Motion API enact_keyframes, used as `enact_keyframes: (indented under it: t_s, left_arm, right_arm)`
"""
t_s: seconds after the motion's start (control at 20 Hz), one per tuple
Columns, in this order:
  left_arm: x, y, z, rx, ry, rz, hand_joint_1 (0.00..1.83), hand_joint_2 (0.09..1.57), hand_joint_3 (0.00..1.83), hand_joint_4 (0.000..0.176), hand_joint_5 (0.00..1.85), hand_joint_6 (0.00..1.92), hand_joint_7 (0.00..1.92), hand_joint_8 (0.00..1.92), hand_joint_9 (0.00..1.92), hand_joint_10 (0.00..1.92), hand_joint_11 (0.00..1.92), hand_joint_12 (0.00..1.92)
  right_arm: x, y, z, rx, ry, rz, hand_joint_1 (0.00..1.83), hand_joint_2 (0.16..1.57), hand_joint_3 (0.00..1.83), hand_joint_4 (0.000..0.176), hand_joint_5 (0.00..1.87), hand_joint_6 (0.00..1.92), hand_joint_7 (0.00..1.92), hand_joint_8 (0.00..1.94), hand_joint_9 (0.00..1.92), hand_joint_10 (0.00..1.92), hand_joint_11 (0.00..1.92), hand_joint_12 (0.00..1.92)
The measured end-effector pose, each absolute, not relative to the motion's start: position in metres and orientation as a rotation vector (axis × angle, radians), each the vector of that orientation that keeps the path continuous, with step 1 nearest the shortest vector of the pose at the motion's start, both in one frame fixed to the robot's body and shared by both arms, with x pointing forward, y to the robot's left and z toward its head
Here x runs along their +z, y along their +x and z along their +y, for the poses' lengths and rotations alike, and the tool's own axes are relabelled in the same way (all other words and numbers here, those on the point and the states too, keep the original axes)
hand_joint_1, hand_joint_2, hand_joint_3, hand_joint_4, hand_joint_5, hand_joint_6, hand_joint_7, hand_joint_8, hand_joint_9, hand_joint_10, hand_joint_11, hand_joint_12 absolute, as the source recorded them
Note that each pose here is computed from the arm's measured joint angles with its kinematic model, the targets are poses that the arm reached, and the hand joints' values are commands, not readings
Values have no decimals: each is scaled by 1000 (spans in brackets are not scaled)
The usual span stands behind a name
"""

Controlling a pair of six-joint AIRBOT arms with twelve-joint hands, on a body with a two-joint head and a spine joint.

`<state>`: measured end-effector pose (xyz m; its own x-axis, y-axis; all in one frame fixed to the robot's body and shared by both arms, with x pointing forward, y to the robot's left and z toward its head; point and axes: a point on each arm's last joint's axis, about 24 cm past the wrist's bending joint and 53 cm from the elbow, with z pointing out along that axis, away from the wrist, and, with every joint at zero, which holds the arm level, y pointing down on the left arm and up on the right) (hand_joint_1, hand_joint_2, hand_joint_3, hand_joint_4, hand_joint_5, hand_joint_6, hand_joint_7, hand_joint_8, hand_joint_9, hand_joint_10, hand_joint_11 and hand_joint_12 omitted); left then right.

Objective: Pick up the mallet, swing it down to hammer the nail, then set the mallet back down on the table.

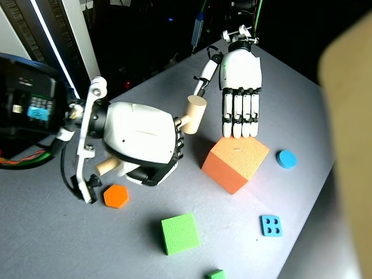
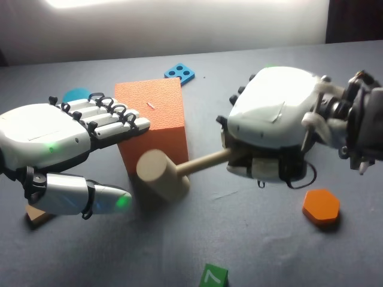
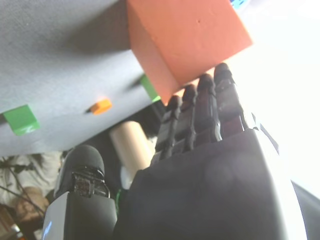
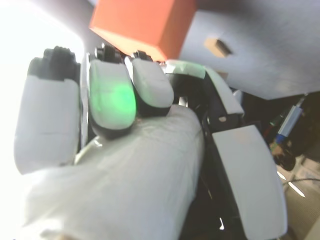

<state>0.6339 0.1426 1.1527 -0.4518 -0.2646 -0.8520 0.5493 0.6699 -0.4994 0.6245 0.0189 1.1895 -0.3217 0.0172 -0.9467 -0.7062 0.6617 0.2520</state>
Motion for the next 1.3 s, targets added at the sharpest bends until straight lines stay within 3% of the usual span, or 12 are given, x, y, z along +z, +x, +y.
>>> enact_keyframes:
  t_s: [0.55, 1.15, 1.2, 1.3]
  left_arm:
    - [1180, 644, 156, -925, 200, 1768, 0, 1184, 0, 0, 38, 7, 43, 7, 40, 6, 11, 33]
    - [1216, 629, 167, -926, 189, 1713, 0, 1179, 0, 0, 57, 7, 67, 8, 57, 7, 11, 46]
    - [1218, 627, 169, -930, 184, 1714, 0, 1182, 0, 0, 37, 1, 44, 1, 34, 1, 1, 42]
    - [1223, 623, 166, -951, 194, 1712, 0, 1182, 0, 0, 52, 7, 59, 8, 51, 8, 10, 50]
  right_arm:
    - [1143, 633, 50, 776, -620, 1770, 558, 1553, 2, 176, 1307, 1921, 1577, 1941, 1713, 1921, 1803, 1921]
    - [1129, 635, 57, 760, -619, 1767, 611, 1513, 0, 176, 1313, 1921, 1581, 1941, 1716, 1921, 1812, 1921]
    - [1129, 635, 57, 760, -618, 1767, 597, 1512, 0, 176, 1320, 1921, 1577, 1941, 1714, 1921, 1822, 1921]
    - [1129, 636, 57, 758, -618, 1765, 316, 1504, 0, 176, 1252, 1921, 1462, 1941, 1594, 1921, 1694, 1921]
